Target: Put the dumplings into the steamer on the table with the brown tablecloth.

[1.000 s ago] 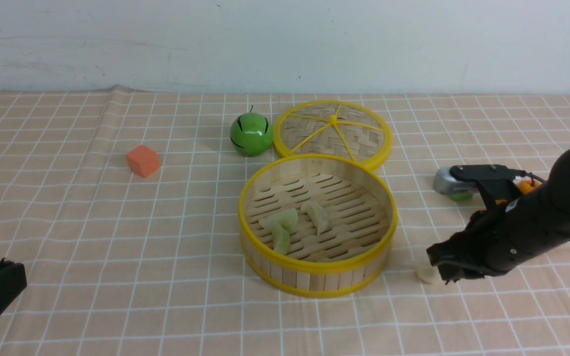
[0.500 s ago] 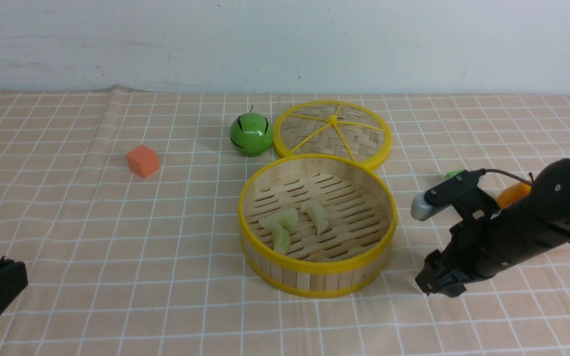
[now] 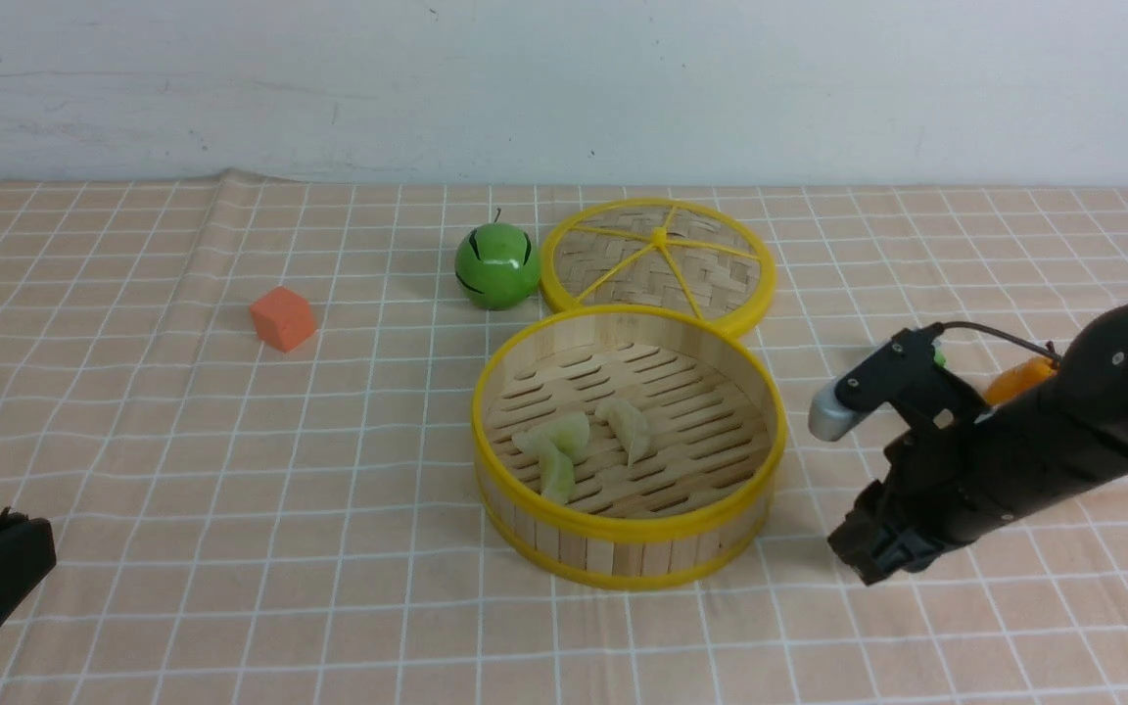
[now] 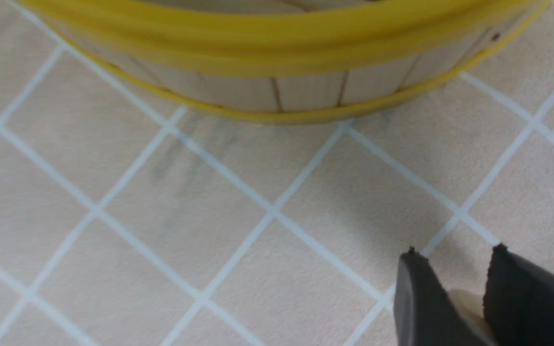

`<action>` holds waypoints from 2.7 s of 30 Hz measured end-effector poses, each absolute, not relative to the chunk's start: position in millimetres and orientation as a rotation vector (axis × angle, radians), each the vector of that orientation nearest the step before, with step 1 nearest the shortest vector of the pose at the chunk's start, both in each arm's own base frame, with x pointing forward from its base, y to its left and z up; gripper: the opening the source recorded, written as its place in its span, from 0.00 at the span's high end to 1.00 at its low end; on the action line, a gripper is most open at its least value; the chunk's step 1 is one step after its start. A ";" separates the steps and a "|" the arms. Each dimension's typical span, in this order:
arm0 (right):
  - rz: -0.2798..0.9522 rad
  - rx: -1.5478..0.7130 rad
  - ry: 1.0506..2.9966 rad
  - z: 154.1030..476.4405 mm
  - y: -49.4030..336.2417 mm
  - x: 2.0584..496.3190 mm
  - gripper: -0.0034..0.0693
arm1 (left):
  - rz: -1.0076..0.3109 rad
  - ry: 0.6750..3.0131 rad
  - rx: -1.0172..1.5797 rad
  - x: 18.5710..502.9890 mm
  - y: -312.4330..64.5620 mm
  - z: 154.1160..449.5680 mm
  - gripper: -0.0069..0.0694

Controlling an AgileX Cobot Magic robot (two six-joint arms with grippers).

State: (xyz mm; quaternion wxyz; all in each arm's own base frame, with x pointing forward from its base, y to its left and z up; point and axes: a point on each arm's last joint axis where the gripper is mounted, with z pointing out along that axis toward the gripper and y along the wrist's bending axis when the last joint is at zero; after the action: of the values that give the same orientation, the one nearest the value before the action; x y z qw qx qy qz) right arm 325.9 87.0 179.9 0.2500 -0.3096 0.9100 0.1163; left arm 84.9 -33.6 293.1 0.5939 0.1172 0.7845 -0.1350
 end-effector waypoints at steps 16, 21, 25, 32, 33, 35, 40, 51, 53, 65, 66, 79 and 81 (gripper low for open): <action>0.670 -0.830 2.114 236.5 188.4 325.7 0.70 | -0.313 1.822 0.274 84.9 -33.6 293.2 0.85; 0.537 -0.833 2.129 193.9 206.4 338.8 0.70 | -0.313 1.823 0.274 84.9 -33.6 293.0 0.85; 0.499 -0.835 2.131 179.4 207.5 344.2 0.70 | -0.313 1.823 0.274 84.9 -33.6 293.0 0.85; 0.524 -0.749 2.134 181.3 207.6 346.8 0.46 | -0.311 1.822 0.276 85.0 -33.6 293.0 0.85; 0.523 -0.741 2.135 181.3 207.4 347.1 0.41 | -0.311 1.822 0.276 85.0 -33.6 293.0 0.85; 0.506 -0.729 2.140 181.1 206.2 348.0 0.35 | -0.311 1.822 0.276 85.0 -33.6 293.0 0.85; 0.462 -0.701 2.111 195.7 202.0 348.0 0.30 | -0.311 1.822 0.276 85.0 -33.6 293.0 0.85; 0.555 -0.552 1.669 370.0 159.5 264.6 0.78 | -0.313 1.818 0.276 85.0 -33.7 293.5 0.84; 0.623 -0.620 1.641 373.3 156.7 242.9 0.91 | -0.314 1.817 0.276 85.0 -33.8 293.5 0.84; 0.893 -1.300 2.340 290.1 145.4 162.6 0.98 | -0.314 1.815 0.276 85.0 -33.9 293.7 0.83; 0.819 -1.319 2.434 285.0 139.0 160.9 0.97 | -0.314 1.815 0.276 85.0 -33.9 293.7 0.83; 0.069 -0.701 2.410 313.6 56.6 121.9 0.96 | -0.314 1.815 0.276 85.0 -33.9 293.7 0.82; 0.118 -0.626 2.256 315.7 49.6 108.0 0.96 | -0.314 1.815 0.276 85.0 -33.9 293.7 0.82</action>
State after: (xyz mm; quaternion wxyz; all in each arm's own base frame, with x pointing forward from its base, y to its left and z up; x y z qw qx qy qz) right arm 108.0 49.6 315.7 0.3881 -0.2462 0.8869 0.0464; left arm 85.0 -33.9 293.7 0.5968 0.1191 0.7819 -0.1354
